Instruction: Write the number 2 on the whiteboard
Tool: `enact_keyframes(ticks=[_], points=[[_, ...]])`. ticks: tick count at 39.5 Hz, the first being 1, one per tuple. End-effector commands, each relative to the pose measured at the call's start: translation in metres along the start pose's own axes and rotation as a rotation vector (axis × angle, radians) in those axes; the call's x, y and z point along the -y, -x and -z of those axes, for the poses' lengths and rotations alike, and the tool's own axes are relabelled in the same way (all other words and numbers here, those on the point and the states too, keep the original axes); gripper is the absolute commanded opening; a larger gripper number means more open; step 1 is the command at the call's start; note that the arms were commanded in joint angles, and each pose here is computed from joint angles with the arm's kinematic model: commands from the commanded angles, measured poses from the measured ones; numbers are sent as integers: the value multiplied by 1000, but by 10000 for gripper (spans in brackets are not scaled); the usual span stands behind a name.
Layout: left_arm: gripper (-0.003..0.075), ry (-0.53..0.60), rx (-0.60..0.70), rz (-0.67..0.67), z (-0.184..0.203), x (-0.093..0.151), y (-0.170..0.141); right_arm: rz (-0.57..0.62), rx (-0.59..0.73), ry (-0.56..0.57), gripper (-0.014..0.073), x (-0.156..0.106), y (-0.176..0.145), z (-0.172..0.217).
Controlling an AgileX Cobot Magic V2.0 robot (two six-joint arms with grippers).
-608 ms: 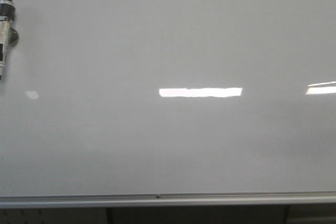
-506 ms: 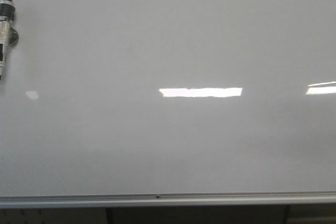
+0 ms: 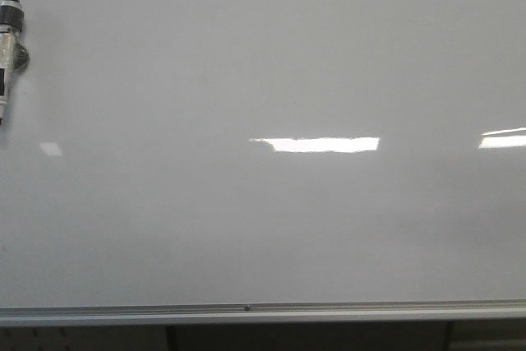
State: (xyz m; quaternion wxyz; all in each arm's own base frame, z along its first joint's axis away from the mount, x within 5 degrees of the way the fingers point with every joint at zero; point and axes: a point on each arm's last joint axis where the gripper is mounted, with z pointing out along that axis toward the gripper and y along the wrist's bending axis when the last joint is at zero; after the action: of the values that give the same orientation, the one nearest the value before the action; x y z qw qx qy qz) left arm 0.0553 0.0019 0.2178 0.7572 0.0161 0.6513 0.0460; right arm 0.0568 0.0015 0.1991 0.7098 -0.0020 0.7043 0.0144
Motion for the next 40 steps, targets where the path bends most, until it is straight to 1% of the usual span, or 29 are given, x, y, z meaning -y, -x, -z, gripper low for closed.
enact_keyframes(ticks=[1, 5, 7, 10, 13, 17, 26, 33, 37, 40], points=[[-20, 5, 85, -1, 2, 0, 1, 11, 119, -14, -67, 1, 10, 2], [-20, 5, 90, -1, 2, 0, 2, 11, 144, -16, -67, 1, 13, 2], [-20, 8, 123, 10, 2, 0, 5, 9, 158, -16, -67, 1, 15, 3], [-19, 13, 150, 54, 2, -1, 10, -2, 175, -15, -67, 1, 23, 4], [-19, 16, 175, 61, 3, -2, 21, -12, 197, -11, -67, 1, 36, 7], [-20, 16, 196, 61, 5, -4, 42, -13, 210, -1, -67, -1, 60, 14], [-20, 14, 221, 61, 17, -9, 107, -1, 194, 16, -67, -4, 117, 25], [-20, 10, 185, 61, 13, -13, 150, 1, 135, 24, -67, -5, 151, 20], [-20, 5, 107, 61, 3, -14, 166, 2, 77, 29, -67, -6, 165, 12], [-20, -1, 22, 61, -10, -14, 169, 2, 18, 32, -67, -6, 169, 2]])
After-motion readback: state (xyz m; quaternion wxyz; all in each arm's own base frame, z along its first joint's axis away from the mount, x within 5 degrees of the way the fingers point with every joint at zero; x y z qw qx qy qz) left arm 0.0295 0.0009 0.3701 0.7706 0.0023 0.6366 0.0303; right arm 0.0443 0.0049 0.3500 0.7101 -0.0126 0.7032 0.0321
